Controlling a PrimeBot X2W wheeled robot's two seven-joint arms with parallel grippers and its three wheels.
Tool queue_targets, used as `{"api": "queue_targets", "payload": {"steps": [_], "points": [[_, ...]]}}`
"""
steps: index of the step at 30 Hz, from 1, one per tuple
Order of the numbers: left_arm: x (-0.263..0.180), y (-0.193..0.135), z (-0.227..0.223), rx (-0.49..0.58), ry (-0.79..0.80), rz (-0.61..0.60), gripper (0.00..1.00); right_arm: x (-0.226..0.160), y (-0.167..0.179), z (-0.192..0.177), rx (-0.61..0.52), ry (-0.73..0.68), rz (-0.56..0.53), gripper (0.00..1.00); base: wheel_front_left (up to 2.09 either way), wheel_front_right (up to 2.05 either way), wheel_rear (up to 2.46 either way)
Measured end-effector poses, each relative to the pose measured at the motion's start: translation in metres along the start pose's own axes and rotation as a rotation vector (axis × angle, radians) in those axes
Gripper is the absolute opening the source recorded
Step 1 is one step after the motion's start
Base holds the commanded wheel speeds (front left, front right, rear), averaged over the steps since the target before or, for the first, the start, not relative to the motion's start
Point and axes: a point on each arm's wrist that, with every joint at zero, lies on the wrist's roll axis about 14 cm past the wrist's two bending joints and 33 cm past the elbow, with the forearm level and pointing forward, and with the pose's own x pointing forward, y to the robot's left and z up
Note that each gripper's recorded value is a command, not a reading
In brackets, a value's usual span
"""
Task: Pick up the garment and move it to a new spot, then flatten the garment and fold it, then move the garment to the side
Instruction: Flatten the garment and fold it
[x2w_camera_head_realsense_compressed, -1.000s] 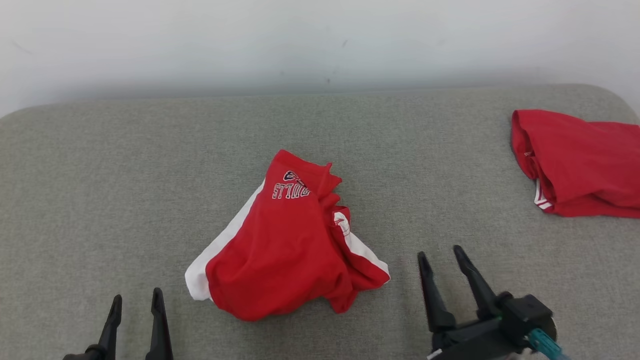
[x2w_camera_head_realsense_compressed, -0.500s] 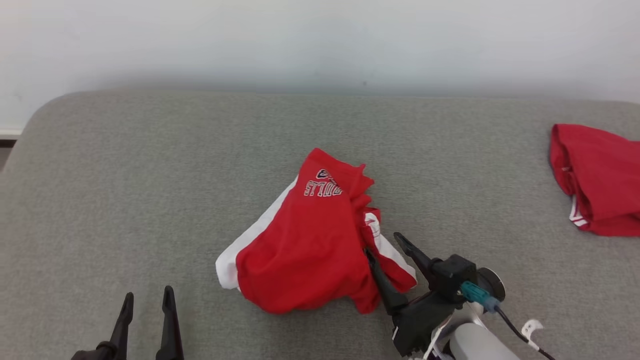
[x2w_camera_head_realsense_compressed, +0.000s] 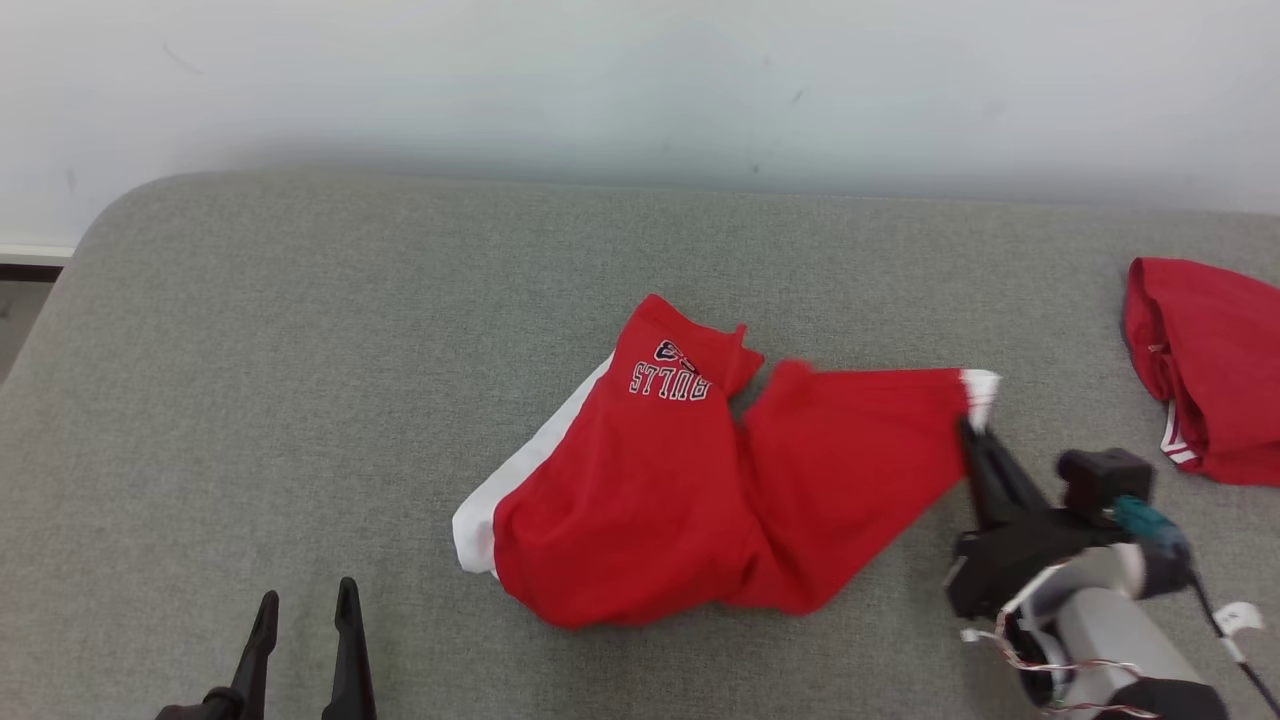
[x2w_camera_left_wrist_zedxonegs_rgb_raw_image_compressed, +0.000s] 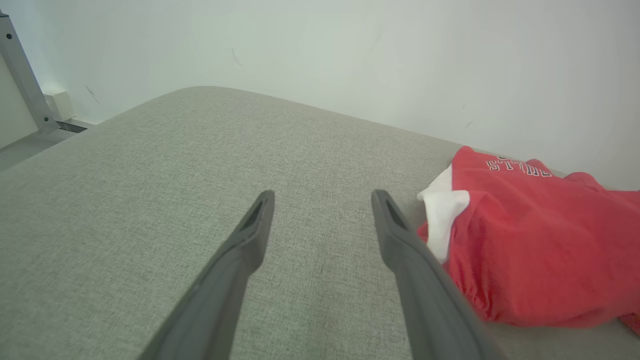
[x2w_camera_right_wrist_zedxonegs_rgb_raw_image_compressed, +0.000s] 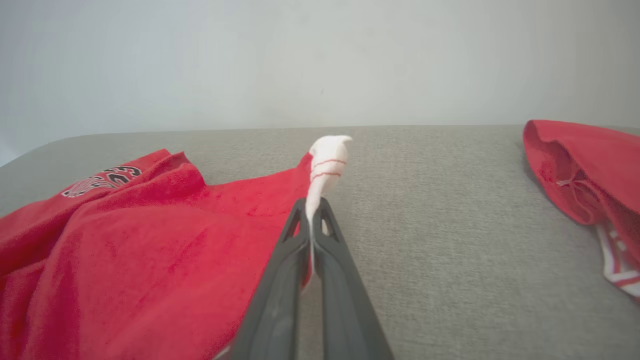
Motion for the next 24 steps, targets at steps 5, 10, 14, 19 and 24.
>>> {"api": "queue_targets", "payload": {"steps": [5, 10, 14, 19, 24], "points": [[0.001, -0.003, -0.001, -0.002, 0.004, -0.009, 1.00, -0.012, -0.037, -0.010, 0.003, 0.031, -0.103, 0.00, 0.00, 0.00, 0.00], [0.002, -0.005, -0.003, -0.008, 0.009, -0.015, 1.00, -0.026, -0.071, -0.008, 0.020, 0.015, -0.207, 0.00, 0.00, 0.00, 0.00], [0.000, -0.006, -0.004, -0.010, 0.010, -0.017, 1.00, -0.044, -0.088, -0.012, 0.024, 0.014, -0.269, 0.00, 0.00, 0.00, 0.00], [-0.003, -0.007, -0.006, -0.011, 0.017, -0.020, 1.00, -0.059, -0.093, -0.014, 0.021, 0.005, -0.298, 0.89, 0.00, 0.00, 0.00], [0.000, -0.012, -0.008, -0.014, 0.023, -0.036, 1.00, -0.062, -0.091, 0.015, -0.019, -0.091, -0.290, 1.00, 0.00, 0.00, 0.00]]}}
